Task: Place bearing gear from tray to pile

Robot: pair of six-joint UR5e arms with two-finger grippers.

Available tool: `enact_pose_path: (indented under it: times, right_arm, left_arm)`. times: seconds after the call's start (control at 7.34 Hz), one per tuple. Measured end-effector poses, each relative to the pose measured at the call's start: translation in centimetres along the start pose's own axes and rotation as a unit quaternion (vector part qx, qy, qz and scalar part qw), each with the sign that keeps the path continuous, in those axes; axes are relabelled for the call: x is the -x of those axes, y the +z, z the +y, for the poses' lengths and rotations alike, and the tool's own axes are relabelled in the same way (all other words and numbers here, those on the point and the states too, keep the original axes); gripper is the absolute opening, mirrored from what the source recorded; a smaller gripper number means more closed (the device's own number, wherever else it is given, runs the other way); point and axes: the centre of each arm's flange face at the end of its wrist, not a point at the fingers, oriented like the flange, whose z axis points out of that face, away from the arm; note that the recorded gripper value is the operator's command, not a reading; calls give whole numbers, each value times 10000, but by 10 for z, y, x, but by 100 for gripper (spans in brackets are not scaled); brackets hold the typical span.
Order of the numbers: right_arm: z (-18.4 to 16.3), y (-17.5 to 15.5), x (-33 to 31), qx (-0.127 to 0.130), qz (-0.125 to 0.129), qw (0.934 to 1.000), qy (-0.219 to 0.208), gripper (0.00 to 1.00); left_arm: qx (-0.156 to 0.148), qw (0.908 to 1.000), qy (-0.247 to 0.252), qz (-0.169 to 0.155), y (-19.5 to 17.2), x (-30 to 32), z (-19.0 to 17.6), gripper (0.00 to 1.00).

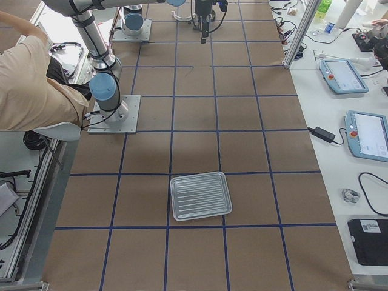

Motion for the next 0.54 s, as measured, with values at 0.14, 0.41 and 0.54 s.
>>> enact_pose_path:
  times: [0.14,0.41,0.54]
  right_arm:
    - [0,0,0,0,3,10000,-10,100]
    - [0,0,0,2,5,10000,-12,100]
    - [0,0,0,3,6,10000,-6,100]
  left_arm:
    - [24,10000,-37,20,4,6,0,0]
    - [81,9998,-157,73,11,19,3,0]
    - [103,9997,-209,96,14,23,5,0]
